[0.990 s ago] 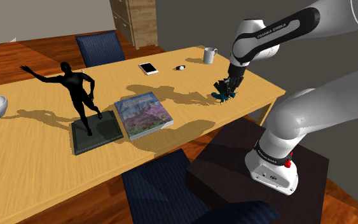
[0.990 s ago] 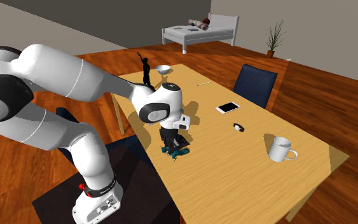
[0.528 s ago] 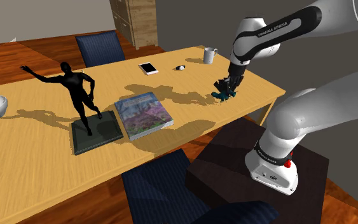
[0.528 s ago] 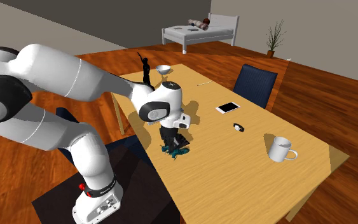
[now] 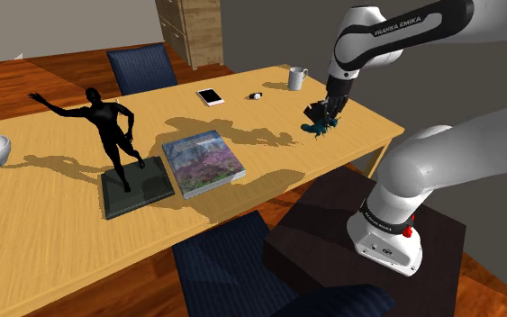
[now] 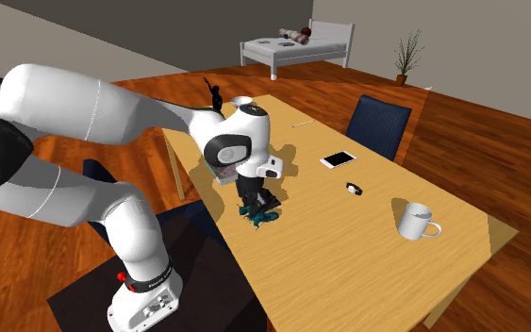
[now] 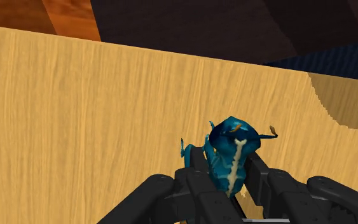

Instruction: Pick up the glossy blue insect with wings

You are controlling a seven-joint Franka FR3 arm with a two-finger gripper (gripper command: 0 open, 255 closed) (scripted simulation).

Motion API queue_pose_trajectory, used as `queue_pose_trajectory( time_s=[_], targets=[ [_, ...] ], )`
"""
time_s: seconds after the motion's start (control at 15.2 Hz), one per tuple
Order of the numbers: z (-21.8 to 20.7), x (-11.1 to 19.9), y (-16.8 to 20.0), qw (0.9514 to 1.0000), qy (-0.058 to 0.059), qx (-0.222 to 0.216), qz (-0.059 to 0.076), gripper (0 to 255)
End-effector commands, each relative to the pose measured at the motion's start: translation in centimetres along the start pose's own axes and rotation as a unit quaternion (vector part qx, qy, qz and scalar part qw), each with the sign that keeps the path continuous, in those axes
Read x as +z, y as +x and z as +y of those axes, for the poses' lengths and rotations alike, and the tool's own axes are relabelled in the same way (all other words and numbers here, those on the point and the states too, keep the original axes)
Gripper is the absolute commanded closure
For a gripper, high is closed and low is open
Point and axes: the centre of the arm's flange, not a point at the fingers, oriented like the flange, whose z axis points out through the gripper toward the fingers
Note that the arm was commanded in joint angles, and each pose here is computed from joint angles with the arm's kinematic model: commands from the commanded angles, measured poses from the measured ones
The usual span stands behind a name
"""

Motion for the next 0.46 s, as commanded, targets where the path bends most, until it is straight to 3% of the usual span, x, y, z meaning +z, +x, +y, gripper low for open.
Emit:
queue_pose_trajectory(
  time_s=[0.0, 0.4],
  targets=[
    [0.0, -1.0, -0.1, 1.0000, 0.000, 0.000, 0.000, 255],
    [-0.2, -3.2, -0.1, 1.0000, 0.000, 0.000, 0.000, 255]
  ],
)
